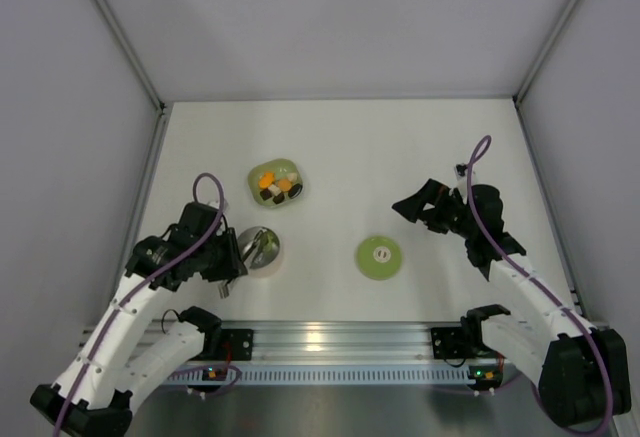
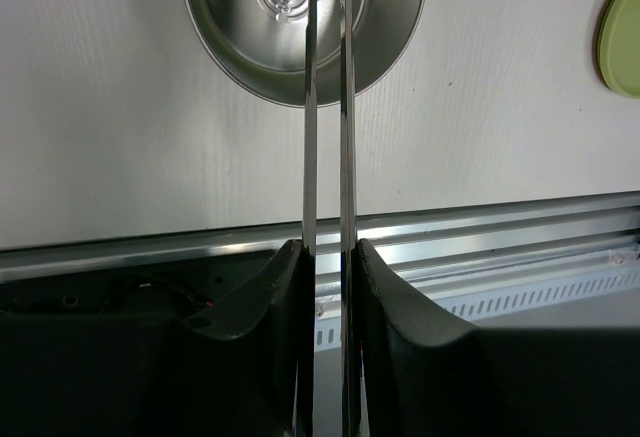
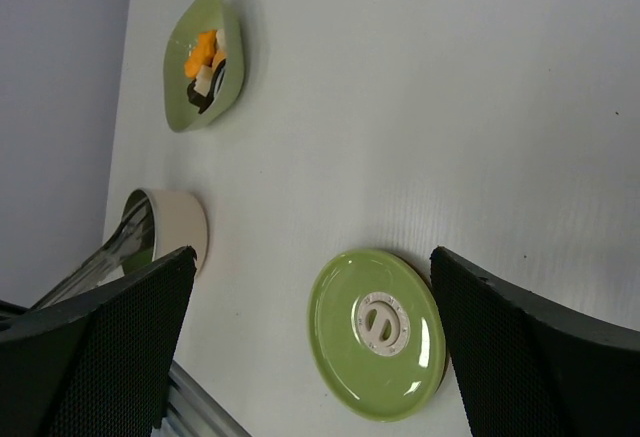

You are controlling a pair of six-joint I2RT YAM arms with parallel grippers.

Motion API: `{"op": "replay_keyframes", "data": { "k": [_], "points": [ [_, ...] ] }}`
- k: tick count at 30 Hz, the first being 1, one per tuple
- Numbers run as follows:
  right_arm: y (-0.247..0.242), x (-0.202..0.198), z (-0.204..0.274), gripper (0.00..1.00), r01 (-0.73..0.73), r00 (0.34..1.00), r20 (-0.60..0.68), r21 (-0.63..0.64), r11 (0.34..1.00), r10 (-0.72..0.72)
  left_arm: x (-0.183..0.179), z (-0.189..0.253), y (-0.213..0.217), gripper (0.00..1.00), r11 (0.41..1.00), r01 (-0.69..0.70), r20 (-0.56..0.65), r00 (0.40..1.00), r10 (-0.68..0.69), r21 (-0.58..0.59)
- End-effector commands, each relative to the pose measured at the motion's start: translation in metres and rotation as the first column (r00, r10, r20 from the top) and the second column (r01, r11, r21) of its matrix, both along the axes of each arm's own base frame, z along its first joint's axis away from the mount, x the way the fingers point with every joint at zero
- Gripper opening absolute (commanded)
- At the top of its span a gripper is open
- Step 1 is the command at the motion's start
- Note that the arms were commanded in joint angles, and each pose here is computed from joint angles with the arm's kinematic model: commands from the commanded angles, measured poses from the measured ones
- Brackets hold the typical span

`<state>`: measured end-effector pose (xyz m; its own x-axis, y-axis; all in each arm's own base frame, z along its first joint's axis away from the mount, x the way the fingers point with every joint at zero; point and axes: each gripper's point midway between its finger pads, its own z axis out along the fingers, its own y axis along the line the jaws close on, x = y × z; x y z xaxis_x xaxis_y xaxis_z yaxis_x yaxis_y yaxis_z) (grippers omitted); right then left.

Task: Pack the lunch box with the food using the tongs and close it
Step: Place the fake food in the packing box.

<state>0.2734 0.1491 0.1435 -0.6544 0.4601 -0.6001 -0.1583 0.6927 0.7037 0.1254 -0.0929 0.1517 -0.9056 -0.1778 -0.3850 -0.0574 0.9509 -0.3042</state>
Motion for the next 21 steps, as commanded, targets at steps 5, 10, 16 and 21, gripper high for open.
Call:
{"op": "replay_keyframes", "data": {
  "k": [5, 10, 16, 21],
  "points": [
    [0.005, 0.009, 0.015, 0.99, -0.016, 0.997, 0.073, -0.011, 1.0, 0.017, 0.033, 0.016, -0.014, 0.16, 0.999, 0.001, 0.11, 0.994, 0.004, -0.041],
    [0.005, 0.01, 0.015, 1.0, -0.017, 0.997, 0.071, -0.013, 1.0, 0.018, 0.045, 0.022, -0.017, 0.15, 0.999, 0.005, 0.135, 0.991, 0.0, -0.035],
    [0.006, 0.011, 0.017, 0.99, -0.02, 0.997, 0.073, -0.011, 1.0, 0.02, 0.045, 0.03, -0.014, 0.18, 1.0, 0.014, 0.143, 0.99, -0.012, -0.015],
    [0.006, 0.011, 0.015, 0.99, -0.018, 0.998, 0.066, -0.008, 1.0, 0.019, 0.035, 0.034, -0.006, 0.25, 1.0, 0.015, 0.14, 0.99, -0.016, 0.004]
  ]
}}
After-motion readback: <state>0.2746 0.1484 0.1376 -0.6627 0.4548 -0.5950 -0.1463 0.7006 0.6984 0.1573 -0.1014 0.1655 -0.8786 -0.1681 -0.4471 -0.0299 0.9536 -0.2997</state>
